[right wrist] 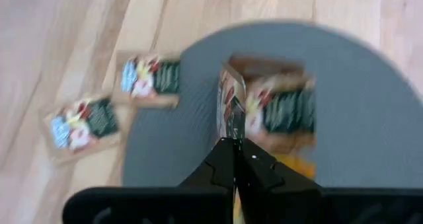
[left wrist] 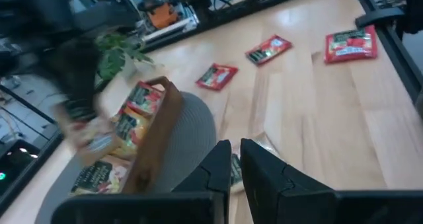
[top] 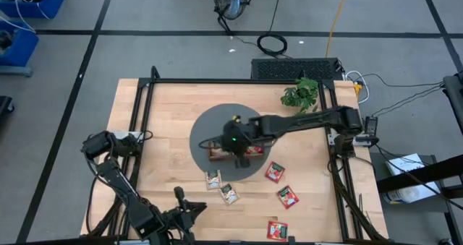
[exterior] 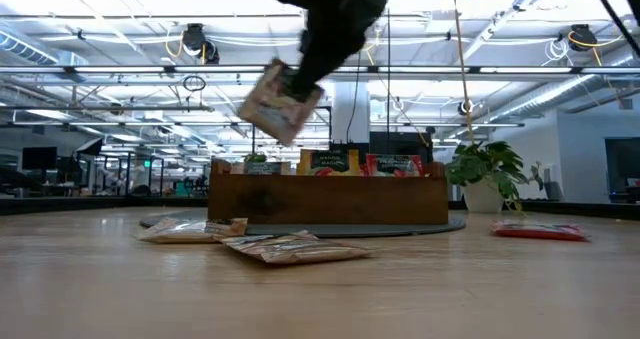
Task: Pick & Place Tea
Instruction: Put the bottom brown tea bag into the left section of the wooden organizer
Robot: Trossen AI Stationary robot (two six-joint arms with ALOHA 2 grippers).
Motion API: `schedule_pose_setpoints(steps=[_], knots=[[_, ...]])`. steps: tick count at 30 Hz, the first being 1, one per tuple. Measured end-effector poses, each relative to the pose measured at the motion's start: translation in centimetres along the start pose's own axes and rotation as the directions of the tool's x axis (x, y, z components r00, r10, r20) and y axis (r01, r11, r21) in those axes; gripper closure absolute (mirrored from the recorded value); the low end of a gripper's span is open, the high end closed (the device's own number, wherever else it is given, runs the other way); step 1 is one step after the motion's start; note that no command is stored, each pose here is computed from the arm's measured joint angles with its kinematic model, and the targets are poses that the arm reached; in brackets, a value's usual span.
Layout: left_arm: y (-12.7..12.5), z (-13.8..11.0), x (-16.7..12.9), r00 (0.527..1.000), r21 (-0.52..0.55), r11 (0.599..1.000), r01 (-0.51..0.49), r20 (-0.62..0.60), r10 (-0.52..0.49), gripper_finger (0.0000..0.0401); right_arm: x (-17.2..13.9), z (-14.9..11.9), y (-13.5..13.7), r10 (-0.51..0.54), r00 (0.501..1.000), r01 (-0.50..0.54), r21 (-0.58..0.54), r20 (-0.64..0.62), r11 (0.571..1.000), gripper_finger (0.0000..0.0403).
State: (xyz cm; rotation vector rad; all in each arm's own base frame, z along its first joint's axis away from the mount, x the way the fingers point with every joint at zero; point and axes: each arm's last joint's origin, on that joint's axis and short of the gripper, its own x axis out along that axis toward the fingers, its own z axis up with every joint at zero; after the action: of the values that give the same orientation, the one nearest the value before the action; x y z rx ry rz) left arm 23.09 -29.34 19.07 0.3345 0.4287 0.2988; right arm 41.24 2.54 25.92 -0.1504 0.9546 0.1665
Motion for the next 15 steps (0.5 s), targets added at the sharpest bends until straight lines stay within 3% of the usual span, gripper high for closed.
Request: schedule_pose_setpoints(steps=[8,15], knots=[[0.2,-0.8,-0.5,0.999,0.027,1.0,0.014,-0.046,-0.013,0.0359,4.4,1.0,-1.3,-0.096,0.981,0.078,-0.107,-0.171,0.991,0.0403],[0.4,-1.4,-1.0,0.998,0.014,1.0,0.001,-0.063,0.0,0.0359,5.7,1.3,-1.8,-0.18,0.966,0.144,-0.19,-0.185,0.971,0.0403]])
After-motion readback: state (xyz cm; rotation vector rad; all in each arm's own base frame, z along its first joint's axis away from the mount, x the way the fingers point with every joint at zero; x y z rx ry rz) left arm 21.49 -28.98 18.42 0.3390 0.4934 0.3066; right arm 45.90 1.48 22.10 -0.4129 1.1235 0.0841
